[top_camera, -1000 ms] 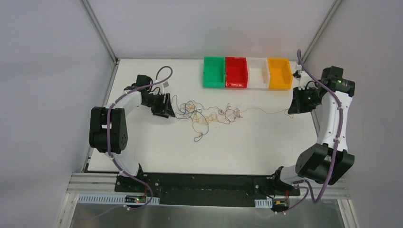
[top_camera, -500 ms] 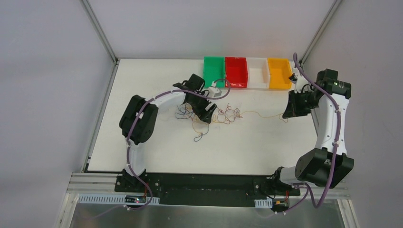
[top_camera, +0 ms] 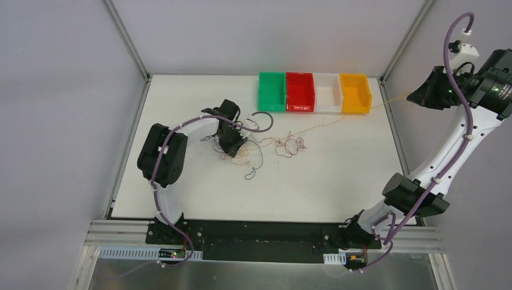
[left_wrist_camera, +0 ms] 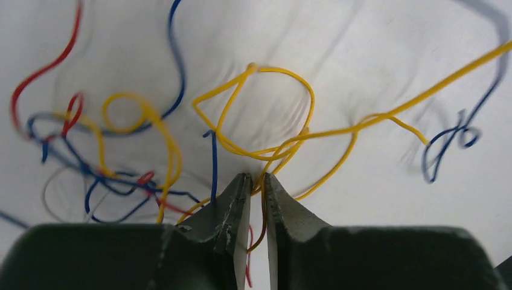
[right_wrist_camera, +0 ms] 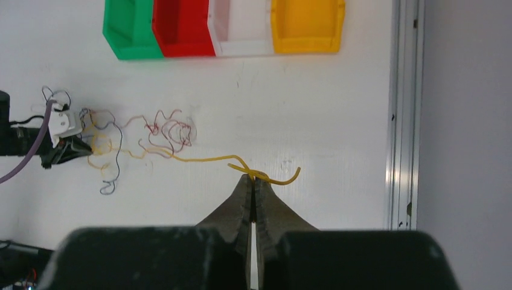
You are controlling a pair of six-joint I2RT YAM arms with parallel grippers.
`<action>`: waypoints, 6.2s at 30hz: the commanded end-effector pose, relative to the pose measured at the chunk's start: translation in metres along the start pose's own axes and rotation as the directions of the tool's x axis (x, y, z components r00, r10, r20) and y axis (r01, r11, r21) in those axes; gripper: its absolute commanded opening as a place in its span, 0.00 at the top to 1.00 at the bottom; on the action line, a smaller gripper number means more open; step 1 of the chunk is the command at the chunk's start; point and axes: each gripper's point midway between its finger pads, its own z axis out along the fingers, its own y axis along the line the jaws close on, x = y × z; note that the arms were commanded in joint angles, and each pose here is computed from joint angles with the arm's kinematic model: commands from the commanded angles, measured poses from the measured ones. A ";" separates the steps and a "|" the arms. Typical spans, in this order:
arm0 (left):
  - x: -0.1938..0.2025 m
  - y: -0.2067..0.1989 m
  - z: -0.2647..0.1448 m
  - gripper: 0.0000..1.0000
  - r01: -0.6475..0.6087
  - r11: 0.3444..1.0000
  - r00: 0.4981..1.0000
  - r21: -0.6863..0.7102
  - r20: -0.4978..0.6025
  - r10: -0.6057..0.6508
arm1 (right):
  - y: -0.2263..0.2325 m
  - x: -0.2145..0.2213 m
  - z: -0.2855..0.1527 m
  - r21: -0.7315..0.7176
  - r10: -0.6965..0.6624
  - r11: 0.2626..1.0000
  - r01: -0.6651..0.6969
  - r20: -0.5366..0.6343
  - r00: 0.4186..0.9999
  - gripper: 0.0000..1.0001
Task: Untangle the cables
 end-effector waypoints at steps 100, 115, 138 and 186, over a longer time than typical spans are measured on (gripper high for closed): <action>-0.066 -0.023 -0.022 0.35 0.660 0.633 0.654 0.404 0.106 -0.749 | 0.206 0.226 0.269 -0.543 -0.428 0.824 0.161 -0.411 0.805 0.17; -0.032 -0.005 -0.004 1.00 0.729 0.604 0.617 0.324 0.071 -0.784 | 0.165 0.182 0.245 -0.398 -0.278 0.913 0.086 -0.454 0.847 1.00; 0.082 0.038 -0.057 1.00 0.870 0.462 0.457 0.172 0.069 -0.887 | 0.100 0.104 0.103 -0.301 -0.056 0.953 -0.047 -0.324 0.944 1.00; 0.045 0.011 -0.106 0.46 0.725 0.627 0.621 0.285 0.123 -0.774 | 0.051 0.270 0.237 0.091 -0.127 0.961 0.259 -0.690 0.713 0.01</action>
